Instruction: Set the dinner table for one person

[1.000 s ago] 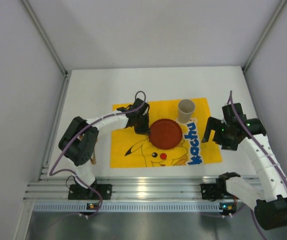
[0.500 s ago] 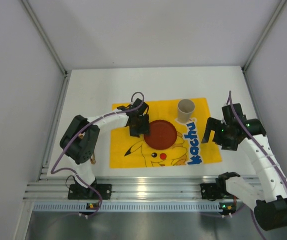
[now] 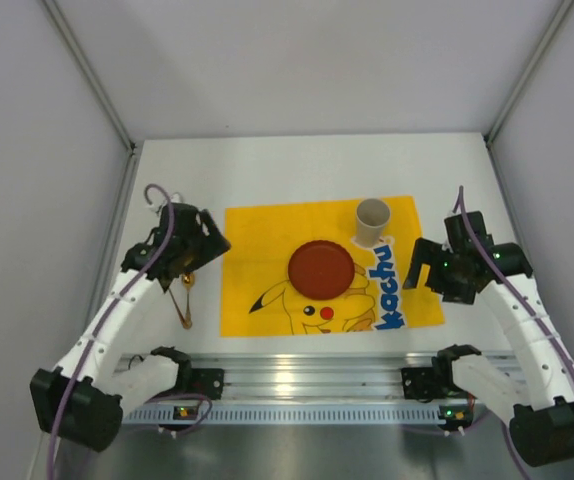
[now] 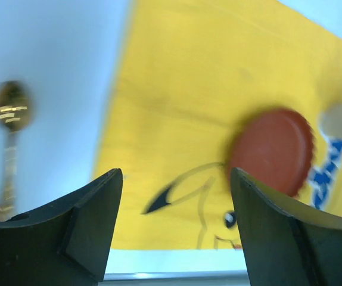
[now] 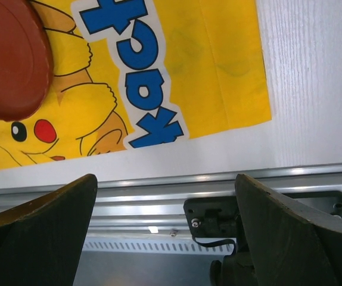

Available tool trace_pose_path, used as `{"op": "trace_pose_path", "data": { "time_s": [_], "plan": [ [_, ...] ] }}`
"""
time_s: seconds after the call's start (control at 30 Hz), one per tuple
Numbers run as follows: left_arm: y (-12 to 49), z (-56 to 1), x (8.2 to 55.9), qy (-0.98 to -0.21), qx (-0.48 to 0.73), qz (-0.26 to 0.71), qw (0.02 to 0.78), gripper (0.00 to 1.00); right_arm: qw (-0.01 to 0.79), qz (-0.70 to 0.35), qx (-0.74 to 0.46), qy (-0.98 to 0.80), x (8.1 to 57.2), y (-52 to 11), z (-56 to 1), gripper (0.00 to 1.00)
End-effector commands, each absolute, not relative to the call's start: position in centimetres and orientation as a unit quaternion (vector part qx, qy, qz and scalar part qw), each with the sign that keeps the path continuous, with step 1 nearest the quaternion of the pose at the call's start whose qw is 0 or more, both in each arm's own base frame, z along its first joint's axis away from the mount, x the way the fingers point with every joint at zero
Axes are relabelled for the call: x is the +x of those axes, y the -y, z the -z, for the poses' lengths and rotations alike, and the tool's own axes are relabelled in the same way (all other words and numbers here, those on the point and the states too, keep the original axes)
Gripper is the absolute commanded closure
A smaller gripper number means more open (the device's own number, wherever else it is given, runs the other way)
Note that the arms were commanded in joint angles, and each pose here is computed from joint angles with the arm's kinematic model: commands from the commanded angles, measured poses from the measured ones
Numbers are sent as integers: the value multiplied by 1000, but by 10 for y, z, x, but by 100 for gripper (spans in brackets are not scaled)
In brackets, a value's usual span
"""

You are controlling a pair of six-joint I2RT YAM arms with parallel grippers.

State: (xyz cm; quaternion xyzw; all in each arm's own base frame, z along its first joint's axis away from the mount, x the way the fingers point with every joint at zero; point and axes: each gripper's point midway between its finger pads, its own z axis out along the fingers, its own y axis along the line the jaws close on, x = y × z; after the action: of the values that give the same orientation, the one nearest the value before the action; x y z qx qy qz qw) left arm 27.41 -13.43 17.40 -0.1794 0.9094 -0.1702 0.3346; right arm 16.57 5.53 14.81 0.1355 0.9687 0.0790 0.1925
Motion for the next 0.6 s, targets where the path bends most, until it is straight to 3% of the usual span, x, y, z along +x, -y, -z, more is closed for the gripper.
{"op": "trace_pose_path", "data": {
  "time_s": [0.0,0.13,0.27,0.57],
  "plan": [
    [55,-123,236,-920,-271,76,274,23,198,-96,122,-968,168,-63,-144,0],
    [35,-120,241,-903,-298,59,304,24,190,-108,117,-969,170,-69,-140,0],
    [14,-95,240,-898,-348,1,268,24,184,-112,110,-970,169,-71,-139,0],
    [-2,-58,246,-899,-331,-24,285,25,181,-110,97,-973,164,-72,-141,0]
  ]
}}
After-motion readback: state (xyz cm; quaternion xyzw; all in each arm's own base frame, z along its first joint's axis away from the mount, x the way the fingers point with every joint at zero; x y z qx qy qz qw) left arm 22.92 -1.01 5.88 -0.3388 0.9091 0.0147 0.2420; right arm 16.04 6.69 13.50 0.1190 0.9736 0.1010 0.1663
